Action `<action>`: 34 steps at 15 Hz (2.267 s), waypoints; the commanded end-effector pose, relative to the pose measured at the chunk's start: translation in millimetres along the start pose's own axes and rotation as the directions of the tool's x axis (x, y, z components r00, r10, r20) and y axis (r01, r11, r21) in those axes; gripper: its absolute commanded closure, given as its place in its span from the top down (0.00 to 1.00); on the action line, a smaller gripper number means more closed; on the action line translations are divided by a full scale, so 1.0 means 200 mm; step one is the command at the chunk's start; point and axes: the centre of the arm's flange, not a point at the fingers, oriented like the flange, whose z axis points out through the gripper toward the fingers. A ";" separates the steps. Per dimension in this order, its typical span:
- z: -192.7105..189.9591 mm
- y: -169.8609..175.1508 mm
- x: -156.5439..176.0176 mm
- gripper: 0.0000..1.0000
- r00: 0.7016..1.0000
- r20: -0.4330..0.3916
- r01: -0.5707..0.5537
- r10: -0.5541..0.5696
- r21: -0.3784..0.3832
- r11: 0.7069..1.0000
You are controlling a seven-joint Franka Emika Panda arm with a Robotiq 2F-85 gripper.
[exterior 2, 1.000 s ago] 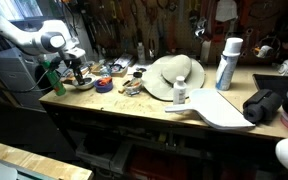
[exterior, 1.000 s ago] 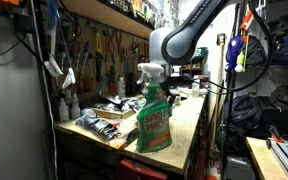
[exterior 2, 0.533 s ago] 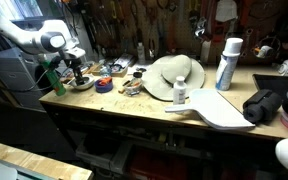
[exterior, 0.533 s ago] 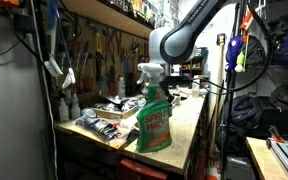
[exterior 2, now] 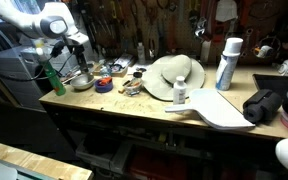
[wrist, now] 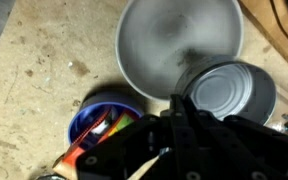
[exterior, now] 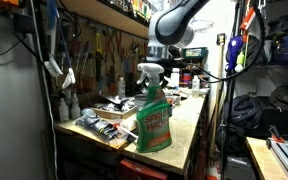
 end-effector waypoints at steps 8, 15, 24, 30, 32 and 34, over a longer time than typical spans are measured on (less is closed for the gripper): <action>-0.15 0.11 0.31 0.02 0.991 -0.039 -0.123 0.124 0.038 0.992; -0.38 0.65 0.66 0.02 0.998 0.050 -0.048 0.049 -0.015 0.999; -0.34 1.02 0.73 0.03 0.989 0.123 -0.068 0.080 -0.106 0.992; -0.22 1.15 0.92 0.01 0.970 -0.024 -0.243 0.243 -0.205 0.948; -0.15 1.31 1.02 0.01 0.939 -0.062 -0.342 0.337 -0.228 0.911; -0.08 1.51 1.09 0.01 0.899 -0.075 -0.436 0.432 -0.264 0.861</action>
